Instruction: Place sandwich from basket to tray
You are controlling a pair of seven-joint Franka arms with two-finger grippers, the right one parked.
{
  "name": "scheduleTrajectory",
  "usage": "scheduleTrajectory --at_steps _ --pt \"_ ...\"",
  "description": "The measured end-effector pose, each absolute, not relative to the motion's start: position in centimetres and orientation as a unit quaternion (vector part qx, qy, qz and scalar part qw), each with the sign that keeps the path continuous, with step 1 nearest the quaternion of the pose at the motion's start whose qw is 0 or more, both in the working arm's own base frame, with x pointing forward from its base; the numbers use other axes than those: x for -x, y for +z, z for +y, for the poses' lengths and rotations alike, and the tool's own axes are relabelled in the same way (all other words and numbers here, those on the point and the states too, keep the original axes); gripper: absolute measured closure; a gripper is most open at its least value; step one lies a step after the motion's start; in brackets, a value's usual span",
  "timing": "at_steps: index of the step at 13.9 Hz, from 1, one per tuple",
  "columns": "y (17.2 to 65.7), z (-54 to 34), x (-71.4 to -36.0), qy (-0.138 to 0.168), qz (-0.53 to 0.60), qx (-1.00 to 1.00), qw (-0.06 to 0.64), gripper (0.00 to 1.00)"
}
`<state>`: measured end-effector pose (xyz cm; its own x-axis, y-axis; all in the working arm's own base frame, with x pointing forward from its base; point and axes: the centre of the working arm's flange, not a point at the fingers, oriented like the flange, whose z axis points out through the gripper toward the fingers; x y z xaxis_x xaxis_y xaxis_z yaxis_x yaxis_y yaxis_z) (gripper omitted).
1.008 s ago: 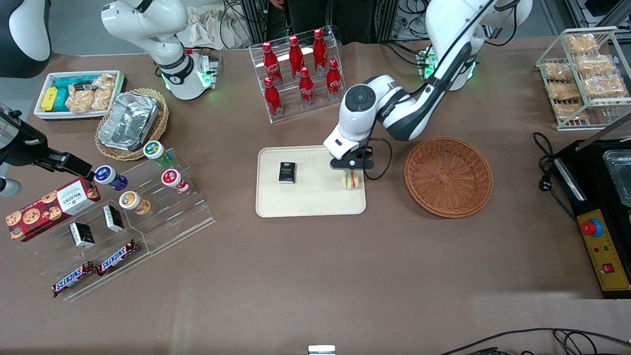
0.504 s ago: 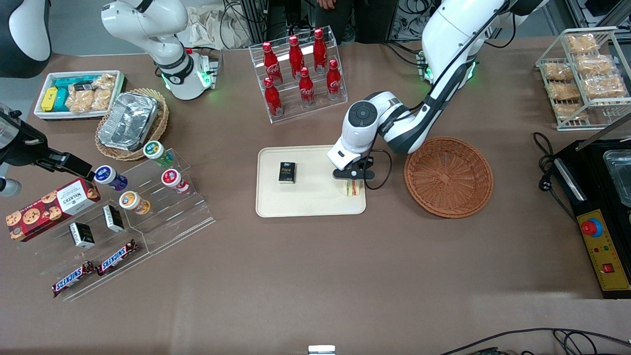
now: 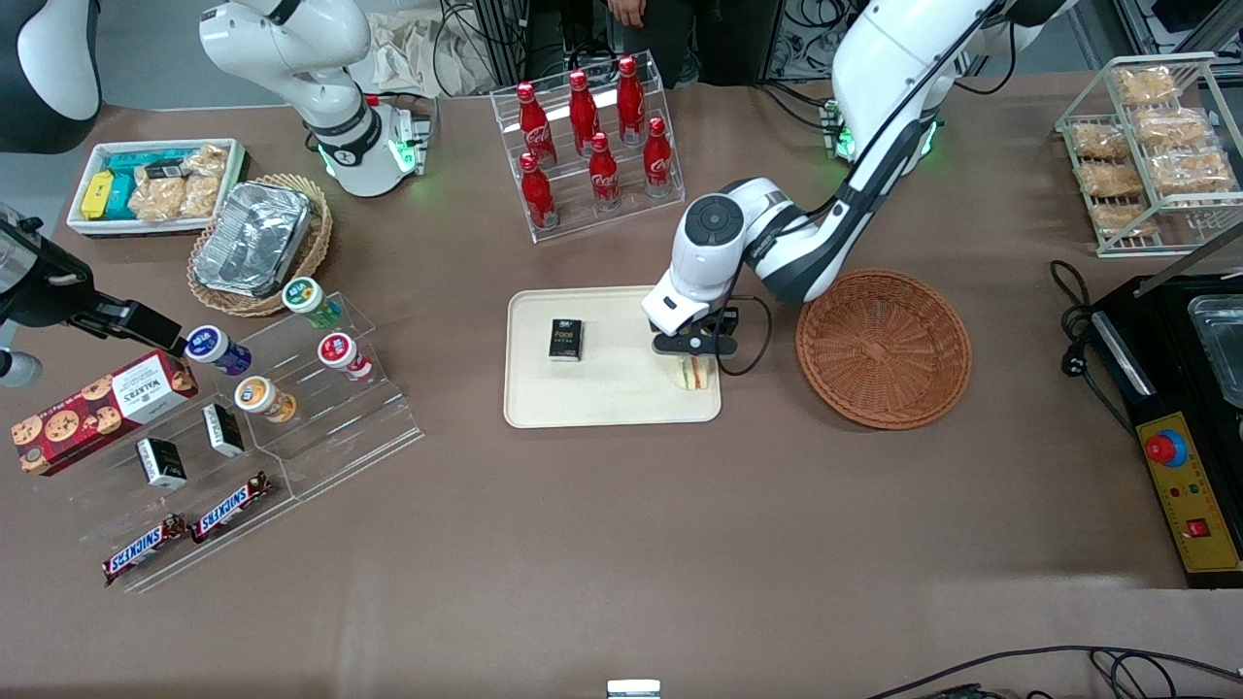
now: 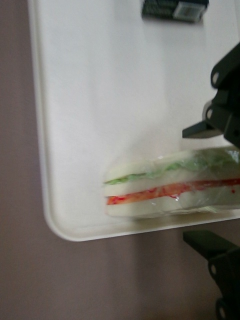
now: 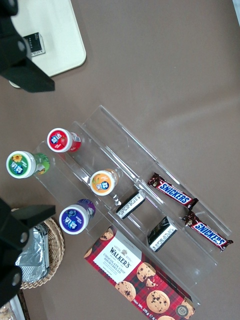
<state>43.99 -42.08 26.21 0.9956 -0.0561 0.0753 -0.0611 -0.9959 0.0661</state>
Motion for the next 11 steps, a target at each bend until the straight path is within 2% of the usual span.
scheduleTrajectory --at_steps 1,2,5,7,11 --pt "28.9 -42.1 -44.6 0.056 -0.028 -0.997 0.037 0.02" --pt "32.1 -41.8 -45.1 0.075 -0.024 -0.996 0.032 0.0" --pt "41.4 -37.7 -46.3 0.113 -0.009 -0.993 -0.013 0.0" --pt "45.3 -34.0 -47.3 0.122 -0.015 -0.992 -0.034 0.0" --pt "49.0 -28.7 -48.9 0.119 0.0 -0.992 -0.033 0.0"
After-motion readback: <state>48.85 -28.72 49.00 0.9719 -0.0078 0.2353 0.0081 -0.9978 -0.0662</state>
